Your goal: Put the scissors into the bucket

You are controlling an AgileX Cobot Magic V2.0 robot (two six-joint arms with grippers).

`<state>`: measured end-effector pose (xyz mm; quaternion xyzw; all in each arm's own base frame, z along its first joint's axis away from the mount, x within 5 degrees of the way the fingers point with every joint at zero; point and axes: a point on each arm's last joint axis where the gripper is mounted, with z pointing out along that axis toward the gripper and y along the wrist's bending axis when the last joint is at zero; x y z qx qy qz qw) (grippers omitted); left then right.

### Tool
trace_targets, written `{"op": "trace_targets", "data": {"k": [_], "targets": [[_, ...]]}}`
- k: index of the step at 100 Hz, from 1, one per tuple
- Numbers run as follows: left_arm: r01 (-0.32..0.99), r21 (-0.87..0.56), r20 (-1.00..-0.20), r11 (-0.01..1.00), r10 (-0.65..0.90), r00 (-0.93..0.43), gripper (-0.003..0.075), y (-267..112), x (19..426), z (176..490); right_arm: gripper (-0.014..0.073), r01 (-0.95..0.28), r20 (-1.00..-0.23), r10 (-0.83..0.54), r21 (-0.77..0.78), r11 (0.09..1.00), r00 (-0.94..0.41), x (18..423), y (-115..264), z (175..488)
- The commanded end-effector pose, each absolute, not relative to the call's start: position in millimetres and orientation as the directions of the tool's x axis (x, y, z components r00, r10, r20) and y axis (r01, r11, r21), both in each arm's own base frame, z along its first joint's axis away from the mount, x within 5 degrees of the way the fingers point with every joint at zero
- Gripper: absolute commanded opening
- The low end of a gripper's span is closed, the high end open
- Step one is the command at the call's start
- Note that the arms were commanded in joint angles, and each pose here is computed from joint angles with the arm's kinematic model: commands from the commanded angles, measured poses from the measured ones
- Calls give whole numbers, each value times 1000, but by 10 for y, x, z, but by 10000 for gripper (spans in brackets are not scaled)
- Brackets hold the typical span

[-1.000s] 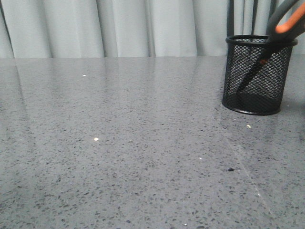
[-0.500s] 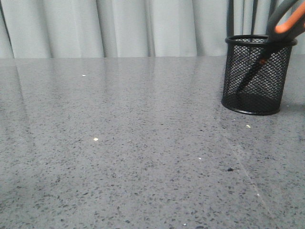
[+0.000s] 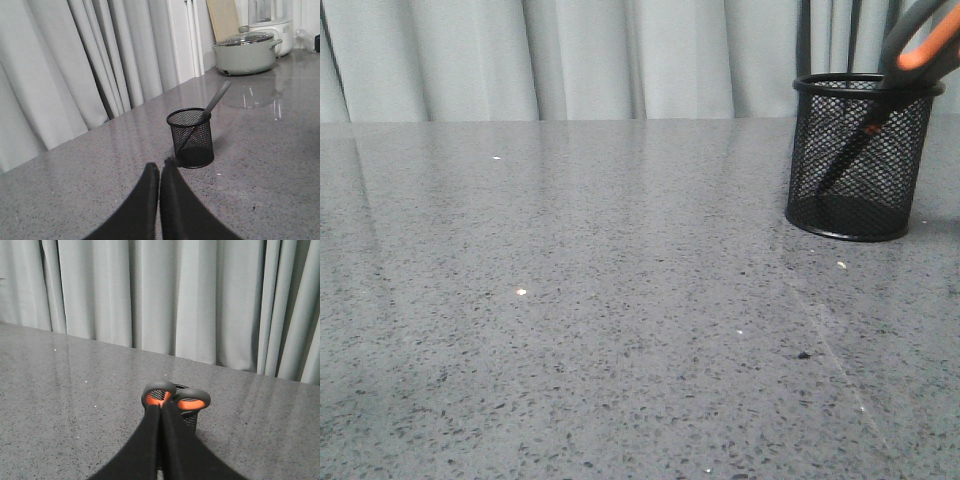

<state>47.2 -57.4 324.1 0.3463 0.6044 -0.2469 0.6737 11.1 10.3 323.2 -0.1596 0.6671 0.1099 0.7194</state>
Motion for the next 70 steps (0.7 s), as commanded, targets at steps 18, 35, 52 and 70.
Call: {"op": "trace_targets", "data": {"k": [18, 35, 52, 70], "targets": [[731, 144, -982, 667, 4, 190, -20, -555, 481, 3388, -45, -349, -984, -32, -93, 932, 176, 105, 87, 3371], [670, 280, -951, 688, 102, 292, -20, -541, 510, 3342, -45, -350, -984, -33, -93, 932, 174, 106, 87, 3369], [492, 361, -919, 792, 211, 333, -20, -418, 586, 3151, -45, -350, -984, -33, -93, 932, 174, 106, 87, 3369], [302, 283, -946, 910, 214, 243, -20, -226, 589, 2768, -45, -350, -984, -33, -93, 932, 174, 106, 87, 3369]]}}
